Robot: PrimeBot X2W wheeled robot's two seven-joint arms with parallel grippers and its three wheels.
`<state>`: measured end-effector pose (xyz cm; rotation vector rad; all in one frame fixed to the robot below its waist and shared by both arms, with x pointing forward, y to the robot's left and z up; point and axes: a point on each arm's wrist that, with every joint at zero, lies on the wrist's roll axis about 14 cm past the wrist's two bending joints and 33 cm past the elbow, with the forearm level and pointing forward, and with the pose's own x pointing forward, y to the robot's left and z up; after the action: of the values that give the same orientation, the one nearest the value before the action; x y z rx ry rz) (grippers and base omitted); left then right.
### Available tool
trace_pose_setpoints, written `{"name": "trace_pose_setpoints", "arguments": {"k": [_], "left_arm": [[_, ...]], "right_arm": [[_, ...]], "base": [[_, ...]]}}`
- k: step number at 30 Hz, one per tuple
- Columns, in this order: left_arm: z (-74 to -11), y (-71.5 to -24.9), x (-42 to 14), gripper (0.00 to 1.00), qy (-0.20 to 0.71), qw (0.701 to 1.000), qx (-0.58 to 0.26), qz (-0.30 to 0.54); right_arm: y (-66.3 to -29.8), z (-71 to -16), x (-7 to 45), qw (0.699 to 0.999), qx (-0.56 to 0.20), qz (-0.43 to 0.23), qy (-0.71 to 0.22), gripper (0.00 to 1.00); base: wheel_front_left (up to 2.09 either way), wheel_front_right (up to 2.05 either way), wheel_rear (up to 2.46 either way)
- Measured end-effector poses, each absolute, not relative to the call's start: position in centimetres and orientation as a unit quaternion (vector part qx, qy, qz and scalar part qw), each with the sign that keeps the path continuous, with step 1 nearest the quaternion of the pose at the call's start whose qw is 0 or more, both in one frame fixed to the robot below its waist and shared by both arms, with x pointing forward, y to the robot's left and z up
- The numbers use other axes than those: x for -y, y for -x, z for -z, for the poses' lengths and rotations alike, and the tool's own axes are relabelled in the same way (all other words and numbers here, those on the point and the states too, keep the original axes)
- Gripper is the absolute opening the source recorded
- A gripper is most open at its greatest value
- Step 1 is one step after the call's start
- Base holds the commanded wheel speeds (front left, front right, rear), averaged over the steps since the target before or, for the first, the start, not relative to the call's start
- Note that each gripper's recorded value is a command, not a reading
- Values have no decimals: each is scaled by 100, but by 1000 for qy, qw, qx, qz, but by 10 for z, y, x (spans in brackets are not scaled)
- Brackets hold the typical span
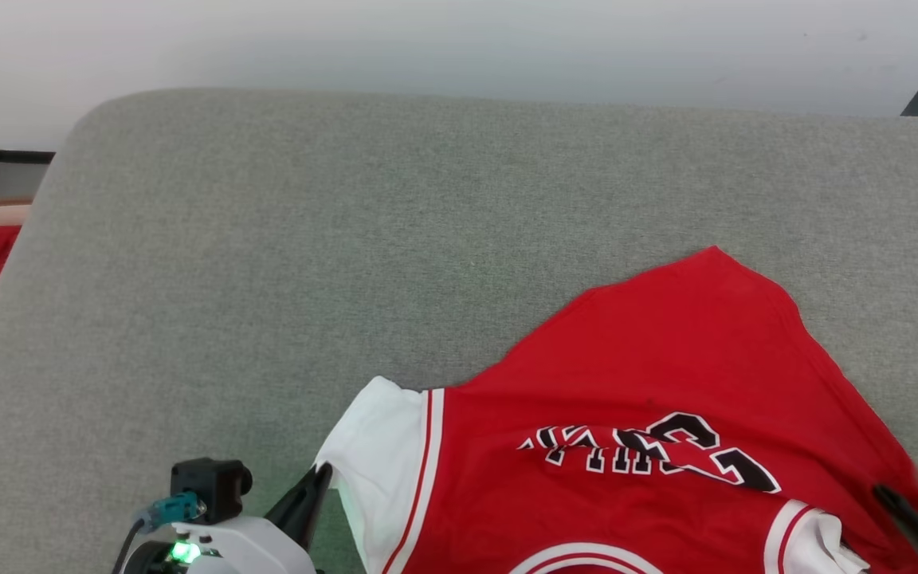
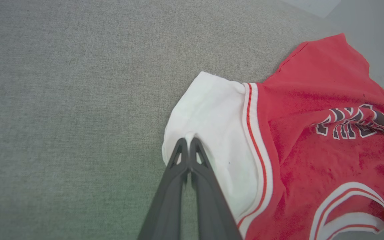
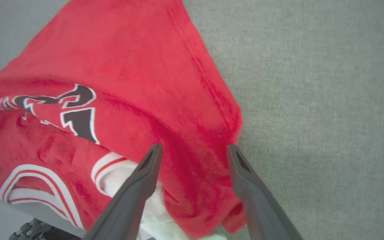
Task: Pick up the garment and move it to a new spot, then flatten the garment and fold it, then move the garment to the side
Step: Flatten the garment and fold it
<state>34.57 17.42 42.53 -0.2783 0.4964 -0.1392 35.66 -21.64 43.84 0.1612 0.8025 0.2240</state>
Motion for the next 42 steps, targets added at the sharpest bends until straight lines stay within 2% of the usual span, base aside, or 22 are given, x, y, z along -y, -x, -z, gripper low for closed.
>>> {"name": "trace_pose_setpoints", "arguments": {"k": [9,19,34,42], "left_arm": [[-426,-343,-176,0,140,958,-240,63],[-427,-345,-175,0,145,959,-236,63],[-409,-351,-179,0,156,955,-248,52],[-397,-353,-185,0,160,952,-258,38]], "right_arm": [[-413,-494,175,944,-275,-182,-18,100],[-475,-498,144,935,-267,-233,26,100],[-534,-431,124,876,-408,-243,82,100],[-547,-392,117,835,-489,-235,95,100]], "base": [[0,0,0],[0,0,0],[0,0,0],[0,0,0]]}}
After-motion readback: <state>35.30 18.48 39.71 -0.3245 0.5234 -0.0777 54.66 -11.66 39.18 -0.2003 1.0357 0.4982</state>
